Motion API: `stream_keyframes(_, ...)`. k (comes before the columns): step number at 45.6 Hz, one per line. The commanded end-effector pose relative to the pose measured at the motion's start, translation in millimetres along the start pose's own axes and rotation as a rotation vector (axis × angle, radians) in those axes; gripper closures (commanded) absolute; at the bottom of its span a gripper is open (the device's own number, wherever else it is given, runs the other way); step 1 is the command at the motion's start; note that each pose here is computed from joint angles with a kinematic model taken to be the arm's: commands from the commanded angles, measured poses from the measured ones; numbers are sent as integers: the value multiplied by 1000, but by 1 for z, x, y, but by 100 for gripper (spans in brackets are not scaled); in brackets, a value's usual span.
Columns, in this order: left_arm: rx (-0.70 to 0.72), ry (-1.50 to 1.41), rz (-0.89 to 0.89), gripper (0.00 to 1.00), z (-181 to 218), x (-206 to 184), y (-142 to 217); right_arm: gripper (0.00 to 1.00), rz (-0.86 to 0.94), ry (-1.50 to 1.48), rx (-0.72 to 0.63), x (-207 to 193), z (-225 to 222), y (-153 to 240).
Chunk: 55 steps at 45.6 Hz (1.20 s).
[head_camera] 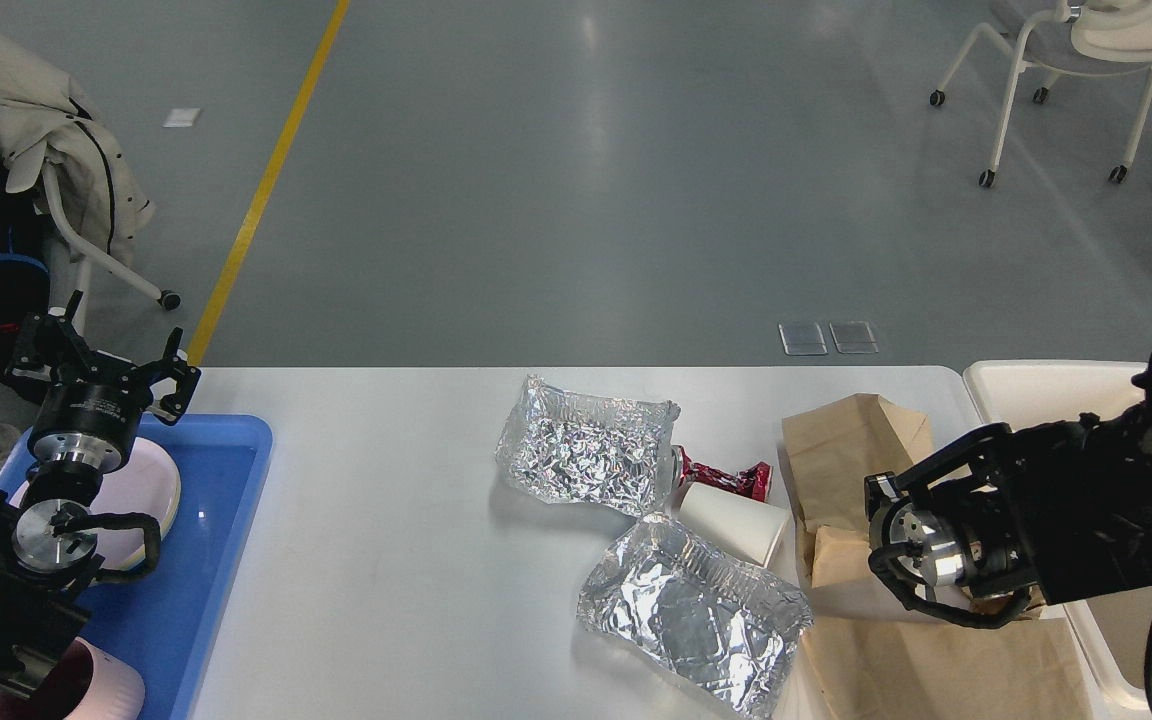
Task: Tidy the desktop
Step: 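Grasp the brown paper bag with the right gripper and lift it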
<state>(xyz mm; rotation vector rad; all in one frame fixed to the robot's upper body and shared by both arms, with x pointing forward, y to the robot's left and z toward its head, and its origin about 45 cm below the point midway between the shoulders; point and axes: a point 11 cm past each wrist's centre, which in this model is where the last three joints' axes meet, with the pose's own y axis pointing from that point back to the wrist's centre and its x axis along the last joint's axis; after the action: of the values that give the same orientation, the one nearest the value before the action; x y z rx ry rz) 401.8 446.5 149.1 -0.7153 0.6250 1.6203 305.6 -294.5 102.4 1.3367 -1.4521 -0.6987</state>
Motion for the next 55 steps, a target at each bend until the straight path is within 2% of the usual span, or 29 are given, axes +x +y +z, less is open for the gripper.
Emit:
stream_keyframes(1, 1, 0, 0, 2, 0, 0, 0, 100, -7, 31, 26, 7, -10, 11)
stream_keyframes(14, 0, 0, 0, 2, 0, 0, 0, 100, -79, 292, 109, 16, -30, 64)
stream_keyframes(21, 1, -1, 0, 2, 0, 0, 0, 100, -87, 414, 185, 46, -70, 97)
stream_keyframes(29, 1, -1, 0, 2, 0, 0, 0, 100, -207, 665, 263, 54, -113, 155)
stream_keyframes(39, 0, 0, 0, 2, 0, 0, 0, 100, -202, 1169, 230, 31, -133, 196)
stream_keyframes(42, 1, -1, 0, 2, 0, 0, 0, 100, -227, 1221, 229, 23, -137, 209)
stream_keyframes(50, 1, -1, 0, 2, 0, 0, 0, 100, -464, 1285, 222, -16, -138, 264)
stream_keyframes(55, 1, -1, 0, 2, 0, 0, 0, 100, -497, 1305, 238, -20, -140, 290)
